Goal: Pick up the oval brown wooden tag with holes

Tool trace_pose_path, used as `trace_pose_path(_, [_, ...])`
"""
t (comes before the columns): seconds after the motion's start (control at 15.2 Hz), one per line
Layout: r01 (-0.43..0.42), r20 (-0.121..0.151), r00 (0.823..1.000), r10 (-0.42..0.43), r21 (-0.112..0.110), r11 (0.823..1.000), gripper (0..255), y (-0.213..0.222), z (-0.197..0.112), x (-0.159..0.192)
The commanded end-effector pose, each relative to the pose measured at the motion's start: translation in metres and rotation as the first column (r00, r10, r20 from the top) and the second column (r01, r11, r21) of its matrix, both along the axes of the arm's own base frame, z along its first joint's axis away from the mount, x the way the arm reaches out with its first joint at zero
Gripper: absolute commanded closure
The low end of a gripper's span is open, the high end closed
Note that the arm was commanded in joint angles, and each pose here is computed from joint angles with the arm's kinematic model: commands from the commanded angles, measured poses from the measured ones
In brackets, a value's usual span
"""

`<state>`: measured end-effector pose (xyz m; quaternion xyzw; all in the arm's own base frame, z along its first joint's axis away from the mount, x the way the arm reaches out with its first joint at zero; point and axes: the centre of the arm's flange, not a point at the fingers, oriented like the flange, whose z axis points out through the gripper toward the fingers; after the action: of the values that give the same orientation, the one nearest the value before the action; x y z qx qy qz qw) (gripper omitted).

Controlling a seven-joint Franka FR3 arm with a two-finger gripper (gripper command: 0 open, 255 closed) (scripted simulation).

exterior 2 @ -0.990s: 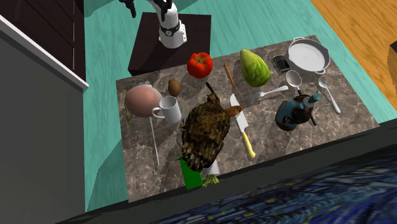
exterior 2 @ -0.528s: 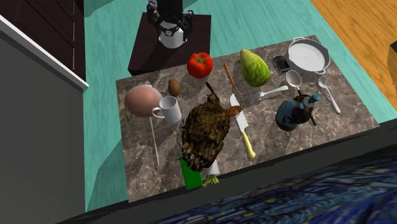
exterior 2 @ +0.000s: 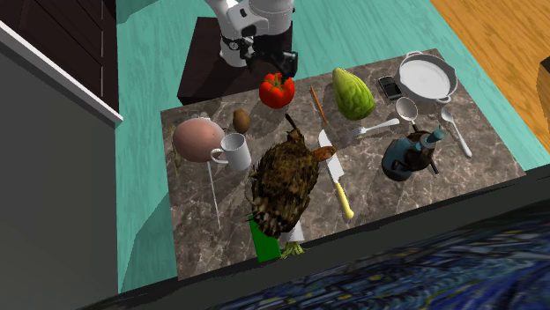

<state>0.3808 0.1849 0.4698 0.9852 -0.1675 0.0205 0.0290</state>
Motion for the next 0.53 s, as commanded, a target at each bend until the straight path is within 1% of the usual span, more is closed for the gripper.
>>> trace_pose_path(0.0, [0.050,-0.009,0.999,-0.050,0.010,0.999,0,0.019,-0.018,0.011])
trace_pose_path(0.2, [0.120,-0.023,0.993,-0.119,0.022,0.993,0,0.045,-0.042,0.028])
trace_pose_path(0.46, [0.211,-0.044,0.977,-0.210,0.037,0.977,0,0.079,-0.073,0.054])
